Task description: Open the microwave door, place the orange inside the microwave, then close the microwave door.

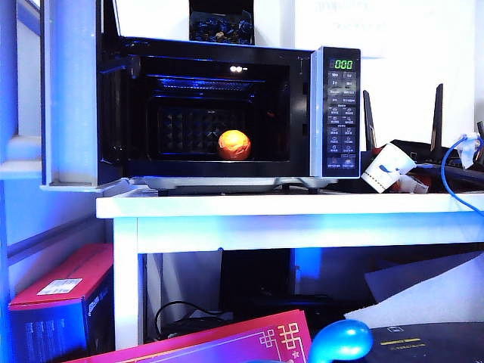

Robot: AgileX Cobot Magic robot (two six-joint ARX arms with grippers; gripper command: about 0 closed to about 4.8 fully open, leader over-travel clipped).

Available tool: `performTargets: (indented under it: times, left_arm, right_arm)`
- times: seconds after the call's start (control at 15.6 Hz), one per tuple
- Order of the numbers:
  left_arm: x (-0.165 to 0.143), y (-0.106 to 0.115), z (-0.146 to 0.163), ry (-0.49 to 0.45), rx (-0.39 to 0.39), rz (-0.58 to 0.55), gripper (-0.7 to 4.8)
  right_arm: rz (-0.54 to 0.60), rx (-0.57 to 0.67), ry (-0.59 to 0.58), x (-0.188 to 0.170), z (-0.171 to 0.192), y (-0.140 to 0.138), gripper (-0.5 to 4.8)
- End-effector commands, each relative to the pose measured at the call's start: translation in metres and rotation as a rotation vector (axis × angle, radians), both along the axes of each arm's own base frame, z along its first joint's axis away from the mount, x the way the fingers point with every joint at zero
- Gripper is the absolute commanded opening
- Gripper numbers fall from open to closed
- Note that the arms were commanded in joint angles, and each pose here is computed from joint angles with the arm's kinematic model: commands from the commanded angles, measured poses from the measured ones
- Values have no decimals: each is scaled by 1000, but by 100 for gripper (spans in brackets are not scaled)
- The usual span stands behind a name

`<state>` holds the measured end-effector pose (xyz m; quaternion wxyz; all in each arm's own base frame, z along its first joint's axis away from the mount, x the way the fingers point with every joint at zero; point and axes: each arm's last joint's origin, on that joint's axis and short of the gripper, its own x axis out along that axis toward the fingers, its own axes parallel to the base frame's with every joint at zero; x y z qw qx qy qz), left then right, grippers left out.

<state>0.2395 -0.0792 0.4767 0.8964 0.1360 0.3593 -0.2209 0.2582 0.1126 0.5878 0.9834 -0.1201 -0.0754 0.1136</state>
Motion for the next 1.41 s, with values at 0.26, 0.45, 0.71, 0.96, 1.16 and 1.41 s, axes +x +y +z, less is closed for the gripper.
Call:
performTargets:
  times: [0.26,0.45,0.71,0.96,1.16,1.41]
  left_arm:
    - [26,-13,-17,89,-92,-109,-5]
    - [31,-17,-13,41,-163,-171,-5]
    - [33,-20,-9,7,-229,-236,-5]
    - [29,-16,-2,-29,-166,-159,-5]
    - [29,-14,-2,-24,-124,-114,-5]
    - [44,-19,-18,49,-106,-111,-5]
  right_arm:
    - [12,36,-72,-24,16,-10,-1]
    - [2,40,-75,-26,17,-12,-1]
    - [4,39,-75,-27,18,-12,-1]
    - [4,39,-76,-27,18,-12,-1]
    - [4,45,-90,-28,19,-12,-1]
    - [5,58,-117,-28,22,-12,-1]
